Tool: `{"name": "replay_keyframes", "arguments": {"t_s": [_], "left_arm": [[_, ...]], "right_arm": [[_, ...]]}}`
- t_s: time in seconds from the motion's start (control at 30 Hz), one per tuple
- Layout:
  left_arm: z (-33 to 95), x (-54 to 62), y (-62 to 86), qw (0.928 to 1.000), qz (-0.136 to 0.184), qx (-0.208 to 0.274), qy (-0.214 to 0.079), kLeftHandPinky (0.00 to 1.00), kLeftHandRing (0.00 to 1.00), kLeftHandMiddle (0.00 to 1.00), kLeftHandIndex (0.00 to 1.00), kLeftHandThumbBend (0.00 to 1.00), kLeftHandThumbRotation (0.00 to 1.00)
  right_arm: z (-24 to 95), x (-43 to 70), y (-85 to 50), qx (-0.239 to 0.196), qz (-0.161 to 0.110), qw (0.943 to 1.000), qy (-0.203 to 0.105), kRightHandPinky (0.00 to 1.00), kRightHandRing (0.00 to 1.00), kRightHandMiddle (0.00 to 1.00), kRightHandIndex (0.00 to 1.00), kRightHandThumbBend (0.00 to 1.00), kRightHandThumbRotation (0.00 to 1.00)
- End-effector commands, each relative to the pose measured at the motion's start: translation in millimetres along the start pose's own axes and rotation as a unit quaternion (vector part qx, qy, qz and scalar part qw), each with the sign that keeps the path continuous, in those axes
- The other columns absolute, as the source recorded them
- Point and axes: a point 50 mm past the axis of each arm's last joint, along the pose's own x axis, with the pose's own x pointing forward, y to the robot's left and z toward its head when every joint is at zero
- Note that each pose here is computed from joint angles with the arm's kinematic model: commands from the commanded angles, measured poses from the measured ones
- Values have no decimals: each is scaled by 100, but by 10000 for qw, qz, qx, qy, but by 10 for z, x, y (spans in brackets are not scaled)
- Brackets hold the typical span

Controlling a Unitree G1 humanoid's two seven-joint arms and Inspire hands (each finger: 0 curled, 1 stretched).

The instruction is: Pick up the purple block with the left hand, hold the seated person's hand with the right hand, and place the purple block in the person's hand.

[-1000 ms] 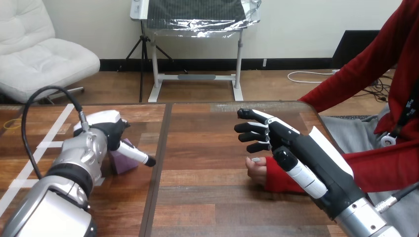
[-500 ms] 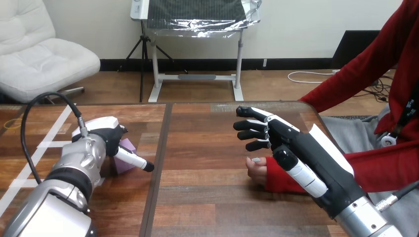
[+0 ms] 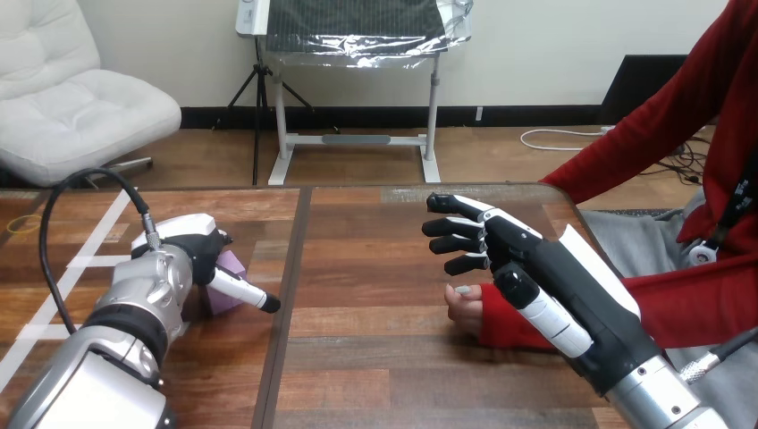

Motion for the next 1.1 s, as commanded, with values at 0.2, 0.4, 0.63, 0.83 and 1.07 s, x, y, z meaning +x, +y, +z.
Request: {"name": "replay_keyframes", "arguments": {"t_s": [0.2, 0.4, 0.63, 0.83, 1.07], "left_arm": [[101, -10, 124, 9995, 139, 215, -168, 90, 96, 96, 94, 84, 55], [99, -9, 117, 9996, 130, 178, -174, 85, 95, 95, 94, 80, 53], [93, -8, 105, 9997, 135, 74, -175, 77, 92, 93, 92, 76, 44], [97, -7, 105, 9998, 130, -7, -148, 74, 90, 92, 91, 72, 35], [99, -7, 106, 9999, 128, 22, -111, 73, 89, 92, 90, 69, 26]], "right_arm": [[175, 72, -63, -92, -46, 9991, -420, 73, 80, 82, 87, 100, 100], [173, 70, -63, -96, -47, 9990, -423, 73, 80, 82, 87, 100, 100], [180, 71, -61, -107, -51, 9990, -430, 73, 80, 82, 87, 100, 100], [179, 70, -60, -102, -53, 9990, -427, 73, 80, 82, 86, 100, 100], [184, 67, -61, -103, -54, 9990, -429, 73, 80, 82, 86, 100, 100]]}}
